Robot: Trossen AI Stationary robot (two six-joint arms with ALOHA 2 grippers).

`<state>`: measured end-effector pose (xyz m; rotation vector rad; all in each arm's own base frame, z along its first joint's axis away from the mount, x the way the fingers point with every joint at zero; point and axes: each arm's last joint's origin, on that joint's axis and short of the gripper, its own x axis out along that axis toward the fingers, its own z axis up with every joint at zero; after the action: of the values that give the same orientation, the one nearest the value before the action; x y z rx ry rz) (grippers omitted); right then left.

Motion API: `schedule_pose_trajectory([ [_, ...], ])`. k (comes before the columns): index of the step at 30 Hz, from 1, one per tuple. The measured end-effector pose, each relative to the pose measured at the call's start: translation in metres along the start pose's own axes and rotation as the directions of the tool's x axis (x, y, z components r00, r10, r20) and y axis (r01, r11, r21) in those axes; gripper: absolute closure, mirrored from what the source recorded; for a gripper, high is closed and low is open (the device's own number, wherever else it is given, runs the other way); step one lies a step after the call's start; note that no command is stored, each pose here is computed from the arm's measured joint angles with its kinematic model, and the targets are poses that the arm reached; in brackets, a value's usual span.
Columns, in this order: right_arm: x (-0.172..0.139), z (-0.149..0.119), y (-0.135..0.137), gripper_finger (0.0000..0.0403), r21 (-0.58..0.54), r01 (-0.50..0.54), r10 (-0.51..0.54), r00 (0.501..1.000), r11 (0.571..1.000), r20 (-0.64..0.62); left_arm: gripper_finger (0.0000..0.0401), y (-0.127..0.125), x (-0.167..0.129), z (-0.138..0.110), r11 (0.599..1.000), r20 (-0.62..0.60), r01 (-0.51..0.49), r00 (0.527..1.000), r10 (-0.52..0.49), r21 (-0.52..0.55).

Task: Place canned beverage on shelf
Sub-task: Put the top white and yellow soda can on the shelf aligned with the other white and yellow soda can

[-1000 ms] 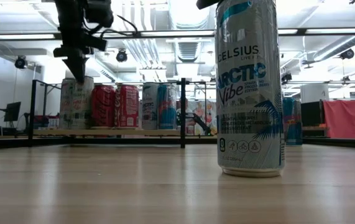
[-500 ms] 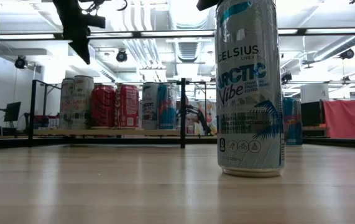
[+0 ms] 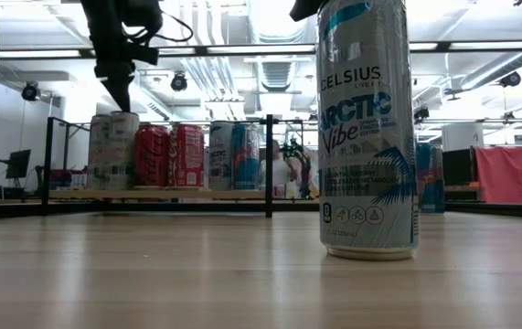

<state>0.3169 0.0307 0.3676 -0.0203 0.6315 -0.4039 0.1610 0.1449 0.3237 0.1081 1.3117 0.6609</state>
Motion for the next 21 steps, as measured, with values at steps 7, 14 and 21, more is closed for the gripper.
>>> schedule_pose_trajectory([
  [7, 0.001, -0.002, 0.000, 0.0374, -0.003, 0.001, -0.001, 1.000, 1.000, -0.005, 0.0401, 0.000, 0.004, 0.005, 1.000, 0.004, -0.005, 1.000, 0.005, 0.008],
  [14, 0.002, -0.003, 0.001, 0.0374, -0.006, 0.002, -0.002, 1.000, 1.000, -0.011, 0.0401, 0.001, -0.002, 0.002, 1.000, 0.015, -0.001, 1.000, 0.001, 0.010],
  [21, 0.002, -0.003, 0.001, 0.0374, -0.007, 0.002, -0.002, 1.000, 1.000, -0.011, 0.0401, 0.001, -0.013, -0.008, 0.999, -0.024, 0.033, 0.999, -0.032, 0.031],
])
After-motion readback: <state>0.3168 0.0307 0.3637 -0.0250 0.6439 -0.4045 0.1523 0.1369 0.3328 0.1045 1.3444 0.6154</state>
